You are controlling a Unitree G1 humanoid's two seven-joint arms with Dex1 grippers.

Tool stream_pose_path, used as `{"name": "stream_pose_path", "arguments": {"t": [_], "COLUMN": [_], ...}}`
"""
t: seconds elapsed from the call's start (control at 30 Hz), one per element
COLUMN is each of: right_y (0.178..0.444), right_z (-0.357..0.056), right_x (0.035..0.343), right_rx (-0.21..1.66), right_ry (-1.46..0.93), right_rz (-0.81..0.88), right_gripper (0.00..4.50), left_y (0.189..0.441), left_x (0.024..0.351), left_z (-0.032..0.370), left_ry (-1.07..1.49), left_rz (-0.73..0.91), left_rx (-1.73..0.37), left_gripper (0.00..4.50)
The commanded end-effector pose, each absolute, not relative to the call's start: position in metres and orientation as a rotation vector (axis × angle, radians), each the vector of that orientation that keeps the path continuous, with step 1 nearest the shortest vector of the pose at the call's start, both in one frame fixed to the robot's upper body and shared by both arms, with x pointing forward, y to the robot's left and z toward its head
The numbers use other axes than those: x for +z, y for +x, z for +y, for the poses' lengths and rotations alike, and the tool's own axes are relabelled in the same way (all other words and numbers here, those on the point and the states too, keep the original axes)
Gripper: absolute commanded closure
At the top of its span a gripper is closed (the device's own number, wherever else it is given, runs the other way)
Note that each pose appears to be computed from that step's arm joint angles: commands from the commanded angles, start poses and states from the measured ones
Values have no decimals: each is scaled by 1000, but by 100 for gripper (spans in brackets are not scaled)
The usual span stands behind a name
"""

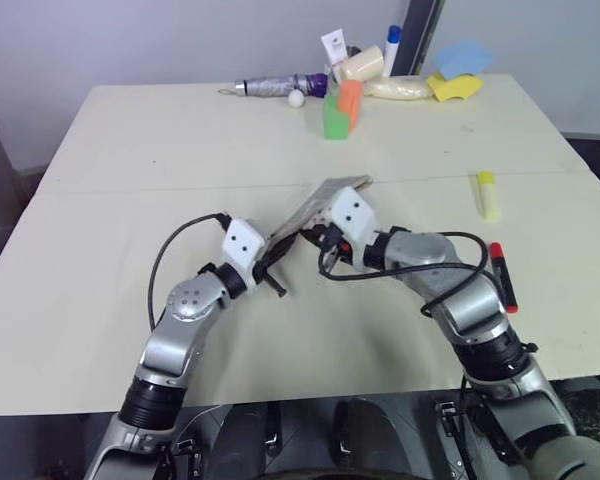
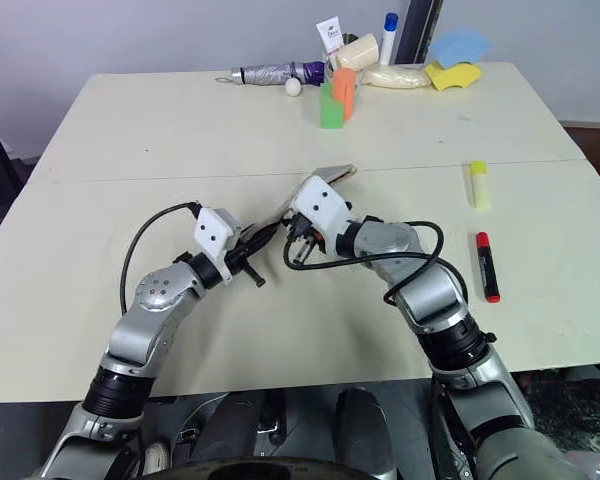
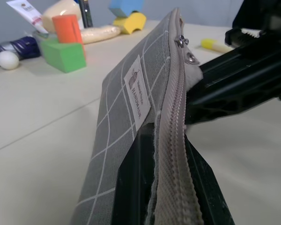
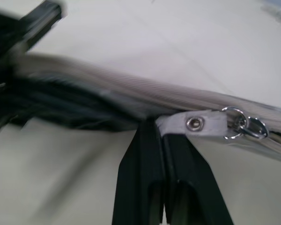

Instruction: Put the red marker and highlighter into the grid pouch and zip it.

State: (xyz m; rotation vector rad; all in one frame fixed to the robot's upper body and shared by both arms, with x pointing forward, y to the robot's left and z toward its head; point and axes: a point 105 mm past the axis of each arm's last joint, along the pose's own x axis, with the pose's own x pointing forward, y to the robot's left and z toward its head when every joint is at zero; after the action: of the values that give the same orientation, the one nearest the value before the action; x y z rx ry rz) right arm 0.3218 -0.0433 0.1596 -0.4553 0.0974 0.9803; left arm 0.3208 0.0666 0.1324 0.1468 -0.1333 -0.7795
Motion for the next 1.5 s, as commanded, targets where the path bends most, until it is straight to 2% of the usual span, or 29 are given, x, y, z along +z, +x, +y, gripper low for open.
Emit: {"name": "stream_pose_path", "arguments": {"t": [0.03, 0.47, 0.53, 0.6, 0.73, 0.77, 0.97, 1.1, 1.17, 1.2, 1.23, 1.5], "right_y": [285, 283, 287, 290, 301, 305, 300, 278, 263, 257, 254, 244], "right_z": [-18, -32, -48, -67, -119, -144, -263, -308, -322, -325, -326, -331], "right_x": [164, 159, 161, 164, 174, 176, 171, 160, 147, 141, 139, 104], "right_rx": [1183, 1157, 1115, 1056, 842, 738, 217, 18, -40, -56, -63, -152], "right_ry": [-508, -506, -505, -500, -432, -411, -303, -220, -184, -168, -159, -29], "right_rz": [60, 160, 179, 197, 214, 224, 328, 372, 409, 423, 429, 484], "right_gripper": [446, 446, 389, 311, 96, 47, 47, 47, 47, 22, 22, 22], "left_y": [321, 328, 329, 329, 328, 328, 319, 318, 318, 318, 318, 325], "left_x": [140, 141, 143, 145, 146, 145, 124, 116, 117, 118, 119, 123], "left_z": [46, 23, 22, 22, 24, 23, 5, -8, -17, -20, -22, -23], "left_ry": [149, 109, 103, 103, 120, 140, 238, 220, 194, 185, 182, 187], "left_rz": [-169, -179, -187, -197, -217, -221, -201, -175, -179, -183, -186, -203], "left_rx": [-832, -873, -867, -865, -868, -881, -992, -1030, -1049, -1058, -1062, -1057], "left_gripper": [450, 450, 450, 450, 450, 450, 450, 450, 450, 450, 450, 450]}}
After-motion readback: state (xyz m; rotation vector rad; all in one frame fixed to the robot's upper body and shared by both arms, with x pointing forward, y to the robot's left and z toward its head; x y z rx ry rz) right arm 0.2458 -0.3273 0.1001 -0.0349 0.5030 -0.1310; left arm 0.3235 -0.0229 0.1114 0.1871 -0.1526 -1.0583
